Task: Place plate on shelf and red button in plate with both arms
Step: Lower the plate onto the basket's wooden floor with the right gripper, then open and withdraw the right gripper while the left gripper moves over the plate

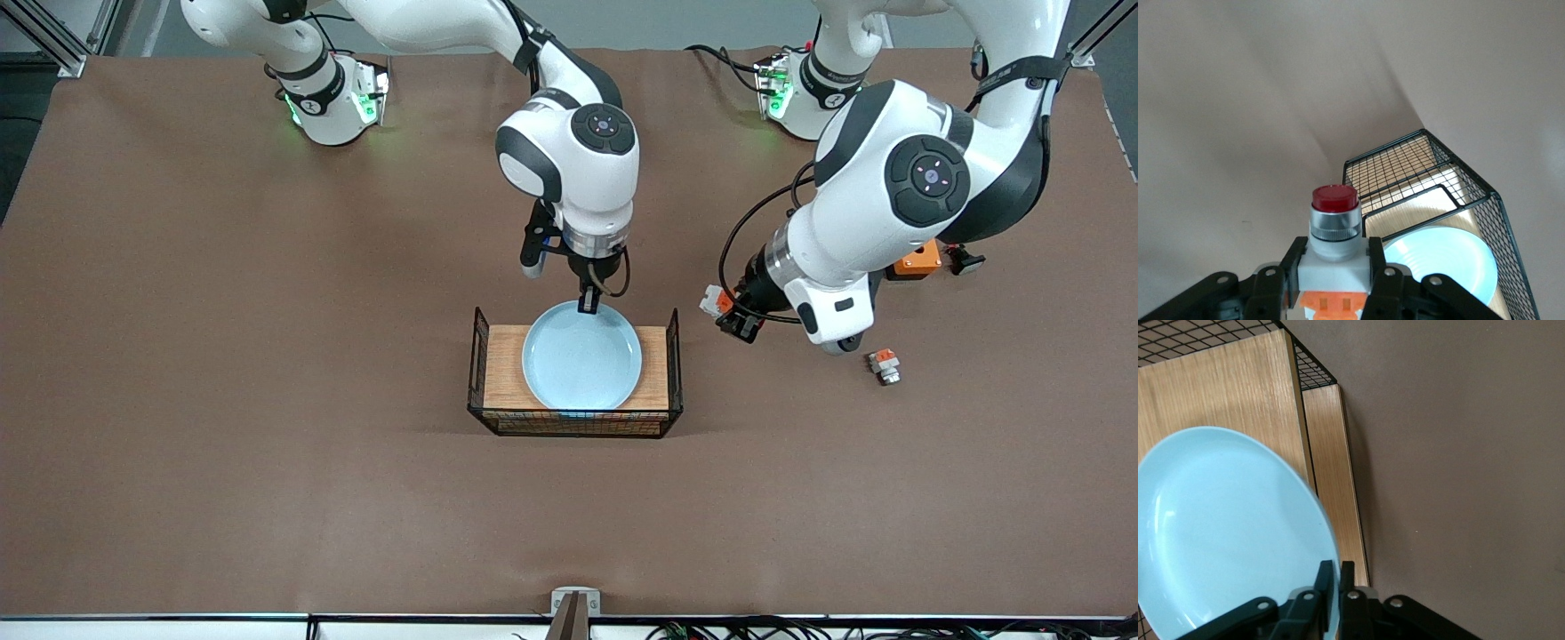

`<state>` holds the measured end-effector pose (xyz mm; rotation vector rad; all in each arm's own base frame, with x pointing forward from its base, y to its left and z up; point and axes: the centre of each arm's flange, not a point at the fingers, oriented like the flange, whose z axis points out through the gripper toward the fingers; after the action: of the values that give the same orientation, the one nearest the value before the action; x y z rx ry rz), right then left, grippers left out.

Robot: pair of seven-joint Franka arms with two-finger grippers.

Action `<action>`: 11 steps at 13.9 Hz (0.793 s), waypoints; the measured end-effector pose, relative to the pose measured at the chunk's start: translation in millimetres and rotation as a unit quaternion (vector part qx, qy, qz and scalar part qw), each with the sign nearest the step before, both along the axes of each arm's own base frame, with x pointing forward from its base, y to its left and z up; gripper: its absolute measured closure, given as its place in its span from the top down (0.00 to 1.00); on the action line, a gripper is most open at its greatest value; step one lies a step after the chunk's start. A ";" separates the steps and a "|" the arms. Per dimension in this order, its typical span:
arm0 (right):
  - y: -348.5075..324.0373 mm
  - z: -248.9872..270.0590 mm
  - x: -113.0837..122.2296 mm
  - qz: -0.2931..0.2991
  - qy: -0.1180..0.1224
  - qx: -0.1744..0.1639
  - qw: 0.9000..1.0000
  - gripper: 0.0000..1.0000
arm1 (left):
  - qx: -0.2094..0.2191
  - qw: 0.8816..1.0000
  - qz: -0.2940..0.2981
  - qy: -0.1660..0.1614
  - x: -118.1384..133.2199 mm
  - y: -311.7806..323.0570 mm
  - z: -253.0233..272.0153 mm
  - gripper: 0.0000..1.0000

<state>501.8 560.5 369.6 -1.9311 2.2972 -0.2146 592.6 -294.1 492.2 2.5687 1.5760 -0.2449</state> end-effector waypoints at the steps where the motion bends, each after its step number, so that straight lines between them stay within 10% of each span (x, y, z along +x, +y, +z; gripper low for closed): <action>1: -0.5 0.6 1.1 0.000 -0.002 0.001 1.000 0.24 | 0.000 1.000 -0.001 0.002 -0.5 -2.2 -2.0 0.41; 8: -2.4 21.2 12.0 0.007 -0.019 0.010 1.000 0.96 | 0.002 0.999 0.035 0.008 -0.7 -4.5 -1.6 0.41; 11: -15.5 37.5 25.1 0.058 -0.009 -0.011 0.998 1.00 | -0.002 0.999 0.050 0.003 -0.9 -11.5 -1.6 0.41</action>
<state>526.9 545.0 407.2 -2.0569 2.1712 -0.2457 591.7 -305.6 490.6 2.4795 1.6986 -0.2454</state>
